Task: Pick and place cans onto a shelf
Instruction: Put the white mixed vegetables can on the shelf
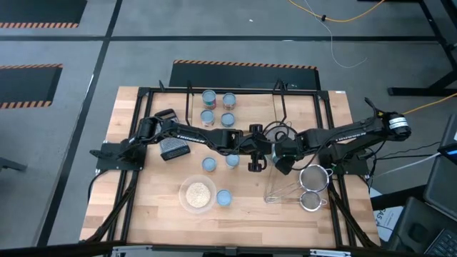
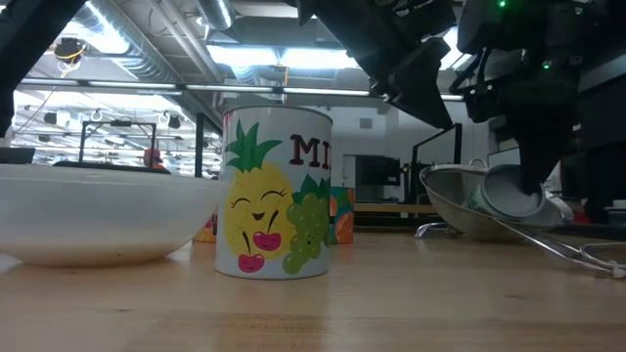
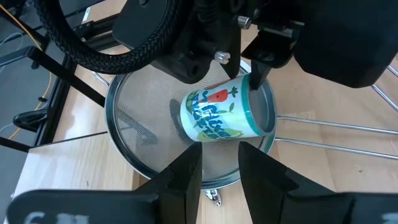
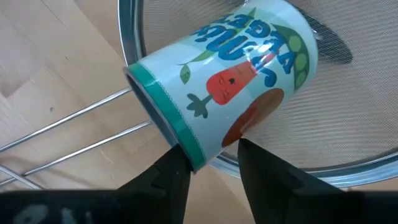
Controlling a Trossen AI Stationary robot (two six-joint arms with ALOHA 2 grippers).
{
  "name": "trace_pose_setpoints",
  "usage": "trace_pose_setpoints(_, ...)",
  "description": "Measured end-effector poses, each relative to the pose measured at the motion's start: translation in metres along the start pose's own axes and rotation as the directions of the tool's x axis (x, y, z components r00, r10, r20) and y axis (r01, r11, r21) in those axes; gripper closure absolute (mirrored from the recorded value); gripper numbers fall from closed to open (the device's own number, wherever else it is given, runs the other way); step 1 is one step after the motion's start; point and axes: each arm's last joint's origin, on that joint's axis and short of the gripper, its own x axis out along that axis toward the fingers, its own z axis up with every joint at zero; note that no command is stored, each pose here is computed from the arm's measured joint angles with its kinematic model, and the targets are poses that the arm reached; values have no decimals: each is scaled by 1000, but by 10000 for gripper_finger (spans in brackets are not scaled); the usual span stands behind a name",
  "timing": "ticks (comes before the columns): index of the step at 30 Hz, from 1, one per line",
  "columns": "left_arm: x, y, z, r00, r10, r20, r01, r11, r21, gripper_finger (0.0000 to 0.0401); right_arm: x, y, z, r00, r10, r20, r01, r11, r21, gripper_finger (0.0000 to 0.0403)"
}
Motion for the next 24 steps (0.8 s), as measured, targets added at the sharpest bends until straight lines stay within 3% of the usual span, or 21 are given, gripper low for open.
trace_pose_setpoints(9,0,0,0,1000,0,0,0,1000,0,303,0,0,0,1000,0,0,0,1000,23,278)
trace_pose_setpoints(17,0,0,0,1000,0,0,0,1000,0,303,0,0,0,1000,-6,6,6,1000,1,387)
trace_pose_setpoints(24,0,0,0,1000,0,0,0,1000,0,303,0,0,0,1000,-1,3,1,1000,-1,388)
